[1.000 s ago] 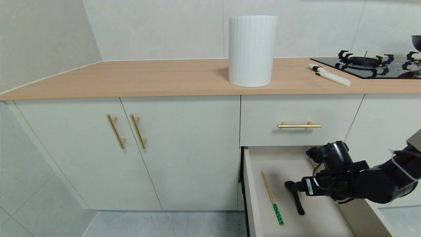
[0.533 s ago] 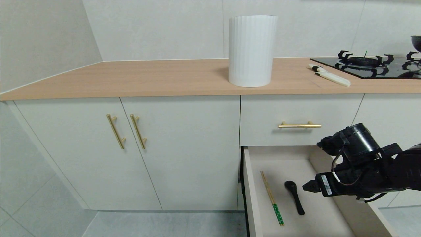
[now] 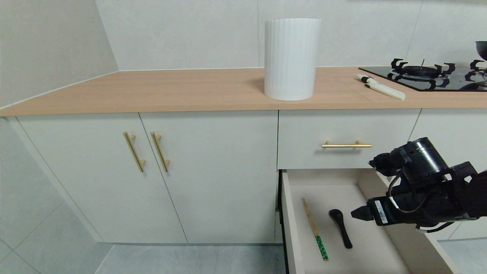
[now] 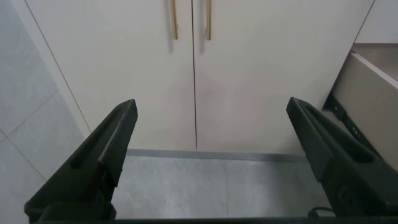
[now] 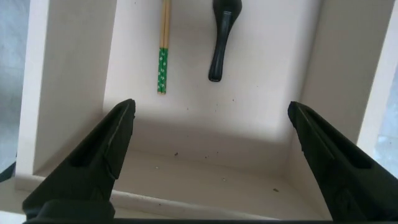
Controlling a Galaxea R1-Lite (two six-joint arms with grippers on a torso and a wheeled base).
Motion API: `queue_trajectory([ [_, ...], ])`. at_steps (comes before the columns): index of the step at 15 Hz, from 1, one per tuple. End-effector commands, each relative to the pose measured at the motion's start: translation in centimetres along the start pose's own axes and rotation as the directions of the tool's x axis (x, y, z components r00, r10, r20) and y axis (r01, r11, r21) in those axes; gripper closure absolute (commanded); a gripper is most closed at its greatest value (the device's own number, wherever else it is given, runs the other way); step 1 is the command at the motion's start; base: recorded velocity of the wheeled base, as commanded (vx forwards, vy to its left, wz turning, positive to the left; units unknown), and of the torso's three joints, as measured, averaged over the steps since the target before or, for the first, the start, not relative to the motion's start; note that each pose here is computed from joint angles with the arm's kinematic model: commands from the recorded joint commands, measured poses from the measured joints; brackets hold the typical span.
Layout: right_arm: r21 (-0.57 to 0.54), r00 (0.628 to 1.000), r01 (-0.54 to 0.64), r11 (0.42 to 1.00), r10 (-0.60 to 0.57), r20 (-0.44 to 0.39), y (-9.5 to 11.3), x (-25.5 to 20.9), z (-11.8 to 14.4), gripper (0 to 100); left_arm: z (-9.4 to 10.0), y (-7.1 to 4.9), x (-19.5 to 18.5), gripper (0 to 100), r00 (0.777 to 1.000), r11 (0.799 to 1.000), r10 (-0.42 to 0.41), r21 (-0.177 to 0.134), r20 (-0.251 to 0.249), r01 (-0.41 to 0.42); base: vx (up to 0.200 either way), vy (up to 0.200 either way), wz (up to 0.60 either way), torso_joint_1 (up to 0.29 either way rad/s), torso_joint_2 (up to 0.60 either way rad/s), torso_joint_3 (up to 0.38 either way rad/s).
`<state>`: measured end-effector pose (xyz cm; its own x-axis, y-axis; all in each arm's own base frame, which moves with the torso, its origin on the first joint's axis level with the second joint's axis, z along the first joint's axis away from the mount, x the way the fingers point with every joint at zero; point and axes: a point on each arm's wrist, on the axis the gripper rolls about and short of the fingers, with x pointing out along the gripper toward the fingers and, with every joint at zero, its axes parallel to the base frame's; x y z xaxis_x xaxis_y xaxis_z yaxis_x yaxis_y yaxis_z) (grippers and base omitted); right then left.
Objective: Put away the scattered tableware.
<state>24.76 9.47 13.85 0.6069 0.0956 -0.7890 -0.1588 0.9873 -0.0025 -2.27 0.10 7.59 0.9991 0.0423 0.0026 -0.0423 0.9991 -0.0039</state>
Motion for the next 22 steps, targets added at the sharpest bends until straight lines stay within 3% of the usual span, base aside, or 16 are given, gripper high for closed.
queue_trajectory([
  [1, -0.001, 1.000, -0.001, 1.000, 0.001, 0.004, 0.0, -0.2, 0.0, 0, 0.0, 0.0, 0.0, 0, 1.000, 1.000, 0.001, -0.001, 0.001, -0.001, -0.200, 0.000, 0.00, 0.002, 0.01, 0.002],
  [6, -0.015, 1.000, -0.007, 1.000, 0.007, -0.013, 0.3, -0.3, -0.3, 0, 0.0, 0.0, 0.0, 0, 1.000, 1.000, 0.001, -0.001, 0.001, -0.001, -0.200, 0.000, 0.00, 0.000, 0.00, 0.003],
  [8, -0.034, 1.000, -0.012, 0.999, 0.011, -0.023, 0.6, -0.3, -0.6, 0, 0.0, 0.0, 0.0, 0, 1.000, 1.000, 0.001, -0.001, 0.001, -0.001, 0.000, 0.000, 0.00, 0.000, 0.00, 0.000],
  [13, -0.183, 0.995, -0.049, 0.982, 0.031, -0.099, 1.9, 0.1, -3.0, 0, 0.0, 0.0, 0.0, 0, 1.000, 1.000, 0.001, -0.001, 0.001, -0.001, 0.000, 0.000, 0.00, 0.000, 0.00, 0.000],
  [17, -0.273, 0.992, -0.093, 0.957, 0.067, -0.103, 2.7, -1.1, -4.3, 0, 0.0, 0.0, 0.0, 0, 1.000, 1.000, 0.001, -0.001, 0.001, -0.001, 0.000, 0.000, 0.00, 0.000, 0.00, 0.000],
  [22, -0.467, 0.983, -0.138, 0.873, 0.063, -0.173, 2.4, -1.5, -7.3, 0, 0.0, 0.0, 0.0, 0, 1.000, 1.000, 0.001, -0.001, 0.001, -0.001, 0.000, 0.000, 0.00, 0.000, 0.00, 0.000],
])
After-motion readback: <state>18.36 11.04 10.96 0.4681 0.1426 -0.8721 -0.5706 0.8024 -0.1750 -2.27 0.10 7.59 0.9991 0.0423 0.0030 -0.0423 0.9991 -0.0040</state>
